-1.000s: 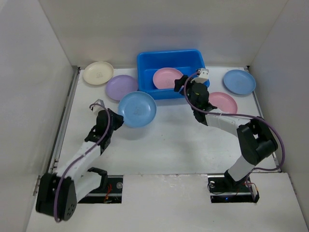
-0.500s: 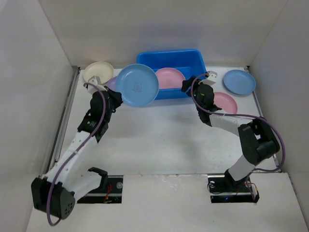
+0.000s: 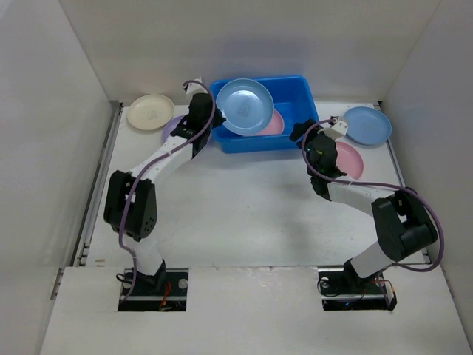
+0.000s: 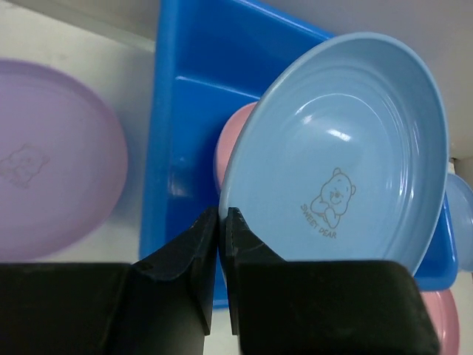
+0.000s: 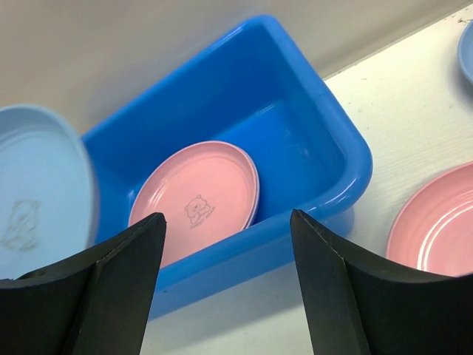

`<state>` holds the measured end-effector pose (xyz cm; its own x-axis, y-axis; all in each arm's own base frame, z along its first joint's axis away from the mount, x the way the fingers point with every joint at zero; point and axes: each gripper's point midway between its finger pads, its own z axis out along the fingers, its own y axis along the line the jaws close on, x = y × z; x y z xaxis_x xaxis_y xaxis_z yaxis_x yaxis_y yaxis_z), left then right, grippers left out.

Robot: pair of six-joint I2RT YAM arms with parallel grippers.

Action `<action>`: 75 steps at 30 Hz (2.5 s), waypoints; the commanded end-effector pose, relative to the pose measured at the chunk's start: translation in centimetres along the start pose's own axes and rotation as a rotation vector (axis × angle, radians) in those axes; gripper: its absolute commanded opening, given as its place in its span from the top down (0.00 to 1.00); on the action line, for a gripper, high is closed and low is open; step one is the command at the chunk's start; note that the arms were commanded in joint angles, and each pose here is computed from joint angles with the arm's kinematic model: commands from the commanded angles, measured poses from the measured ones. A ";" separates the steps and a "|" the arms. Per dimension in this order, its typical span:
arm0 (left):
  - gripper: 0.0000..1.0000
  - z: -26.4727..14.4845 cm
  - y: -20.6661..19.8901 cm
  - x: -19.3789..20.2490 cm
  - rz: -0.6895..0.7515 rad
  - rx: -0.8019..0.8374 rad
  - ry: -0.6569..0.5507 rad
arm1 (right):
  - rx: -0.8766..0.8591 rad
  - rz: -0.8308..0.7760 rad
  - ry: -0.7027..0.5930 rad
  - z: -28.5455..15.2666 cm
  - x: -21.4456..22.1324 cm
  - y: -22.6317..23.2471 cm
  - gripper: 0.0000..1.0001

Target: Place the plates into the plastic bin on the countertop

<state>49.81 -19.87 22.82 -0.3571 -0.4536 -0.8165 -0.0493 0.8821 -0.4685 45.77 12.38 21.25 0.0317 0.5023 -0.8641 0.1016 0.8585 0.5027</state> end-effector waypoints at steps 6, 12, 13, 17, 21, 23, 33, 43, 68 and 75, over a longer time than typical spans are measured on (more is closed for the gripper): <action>0.94 5.1 -6.1 -1.6 0.101 0.133 -0.065 | -0.025 0.072 -0.109 -0.1 -3.4 0.9 0.25; 0.91 8.4 -6.6 2.0 0.162 0.160 -0.001 | -0.019 0.073 -0.116 0.0 -3.7 0.7 0.25; 0.90 8.8 -6.6 2.6 0.172 0.162 0.008 | -0.017 0.073 -0.117 0.0 -3.7 0.7 0.25; 0.86 10.5 -5.9 4.6 0.207 0.153 0.030 | -0.007 0.076 -0.126 -0.2 -3.9 0.5 0.25; 0.75 11.1 -6.3 4.8 0.252 0.173 0.018 | -0.012 0.084 -0.144 -0.6 -4.5 0.4 0.26; 0.69 10.7 -7.1 4.2 0.270 0.197 -0.004 | -0.012 0.079 -0.151 -0.9 -5.1 0.4 0.26; 0.00 -1.1 -14.1 -5.3 0.270 0.340 -0.204 | 0.153 0.003 -0.108 -5.4 -6.6 -3.8 0.27; 0.00 -12.3 -9.2 -0.6 0.261 0.271 -0.182 | 0.441 0.111 0.086 -13.2 -3.1 -15.7 0.24; 0.00 -18.5 6.9 10.1 0.204 0.092 -0.038 | 0.518 0.477 0.368 -8.9 3.4 -25.3 0.26; 0.00 -18.0 8.1 11.1 0.188 0.055 -0.022 | 0.531 0.517 0.407 -7.4 4.1 -25.5 0.38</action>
<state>28.34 -15.95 16.11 -0.3578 -0.2447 -0.9012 0.0991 0.9496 -0.2973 34.32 -6.45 3.98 -0.1643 0.8941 -0.4167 0.6551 0.4147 0.6315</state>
